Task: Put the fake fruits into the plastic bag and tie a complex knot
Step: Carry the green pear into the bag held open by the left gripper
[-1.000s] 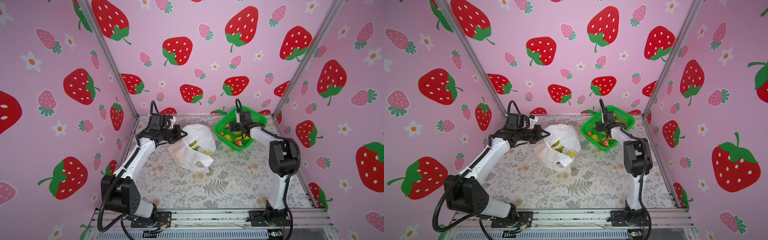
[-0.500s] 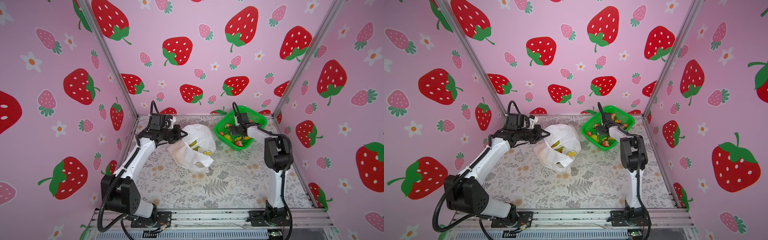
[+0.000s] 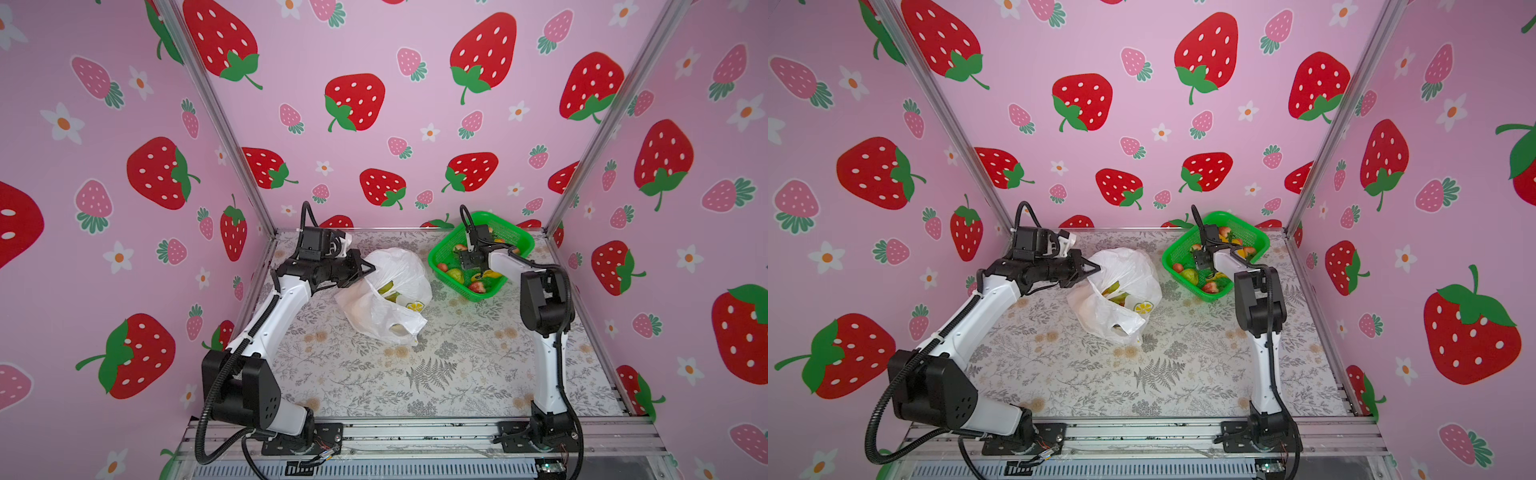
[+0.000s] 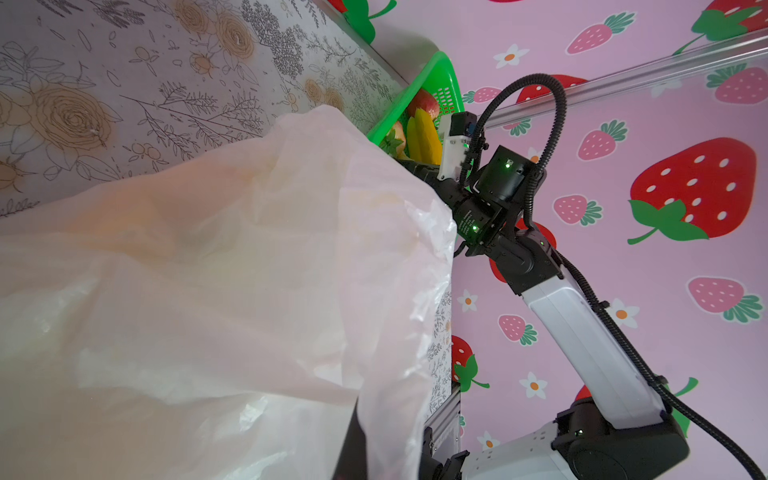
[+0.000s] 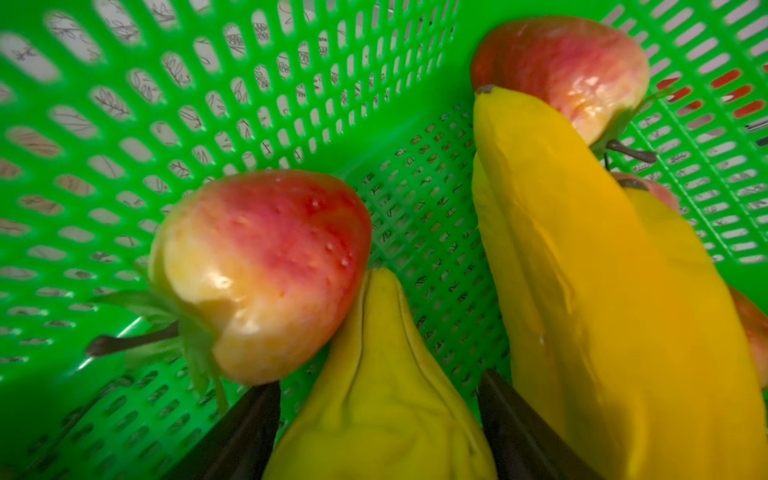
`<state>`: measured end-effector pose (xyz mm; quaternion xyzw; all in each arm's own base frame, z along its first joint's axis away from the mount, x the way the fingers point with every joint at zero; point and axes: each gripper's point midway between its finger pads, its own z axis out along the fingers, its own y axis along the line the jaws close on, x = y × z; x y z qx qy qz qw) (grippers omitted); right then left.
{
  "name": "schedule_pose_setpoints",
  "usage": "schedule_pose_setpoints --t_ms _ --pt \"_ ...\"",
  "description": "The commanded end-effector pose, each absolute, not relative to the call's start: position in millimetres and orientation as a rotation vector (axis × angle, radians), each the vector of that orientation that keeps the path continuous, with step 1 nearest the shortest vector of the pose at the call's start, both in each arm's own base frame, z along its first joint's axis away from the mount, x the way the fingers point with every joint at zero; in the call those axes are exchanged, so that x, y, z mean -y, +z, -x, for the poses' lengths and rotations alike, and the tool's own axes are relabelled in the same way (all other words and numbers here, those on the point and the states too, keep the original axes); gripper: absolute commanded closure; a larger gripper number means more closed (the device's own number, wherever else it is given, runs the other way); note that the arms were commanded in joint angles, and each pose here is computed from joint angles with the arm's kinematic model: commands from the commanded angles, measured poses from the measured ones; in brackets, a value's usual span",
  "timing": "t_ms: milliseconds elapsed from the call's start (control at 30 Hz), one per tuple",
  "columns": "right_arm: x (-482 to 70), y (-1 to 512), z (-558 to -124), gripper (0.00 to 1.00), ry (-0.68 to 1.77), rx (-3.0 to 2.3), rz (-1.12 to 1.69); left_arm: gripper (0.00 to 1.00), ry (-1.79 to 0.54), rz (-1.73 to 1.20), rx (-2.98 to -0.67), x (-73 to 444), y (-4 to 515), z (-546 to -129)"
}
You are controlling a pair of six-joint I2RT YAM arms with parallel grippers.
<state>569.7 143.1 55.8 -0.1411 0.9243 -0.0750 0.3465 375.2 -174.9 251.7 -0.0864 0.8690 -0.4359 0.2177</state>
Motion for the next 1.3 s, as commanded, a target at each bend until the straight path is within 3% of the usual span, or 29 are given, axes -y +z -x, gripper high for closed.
schedule_pose_setpoints --t_ms 0,167,367,533,700,933,1267 --pt "-137.4 46.0 -567.7 0.3 -0.233 -2.436 0.388 1.0 -1.234 0.209 -2.379 178.7 259.6 -372.7" --pt "-147.7 88.3 -563.7 0.4 -0.122 -2.36 0.369 1.0 -1.234 0.211 -2.382 178.9 258.4 -373.0" --pt "-171.5 170.5 -534.3 0.44 0.156 -2.181 0.343 1.0 -1.239 0.214 -2.385 179.3 257.2 -373.4" --pt "-194.3 226.0 -489.6 0.47 0.421 -2.03 0.365 1.0 -1.244 0.218 -2.385 179.5 256.6 -373.4" --pt "-251.5 263.6 -410.6 0.48 0.783 -1.864 0.572 1.0 -1.247 0.217 -2.383 179.7 257.4 -373.0" --pt "-339.3 266.3 -316.5 0.48 1.052 -1.752 0.912 1.0 -1.257 0.221 -2.384 181.0 256.5 -372.9" --pt "-405.3 202.9 -229.1 0.48 1.186 -1.7 1.324 1.0 -1.256 0.214 -2.382 182.1 258.0 -371.7"
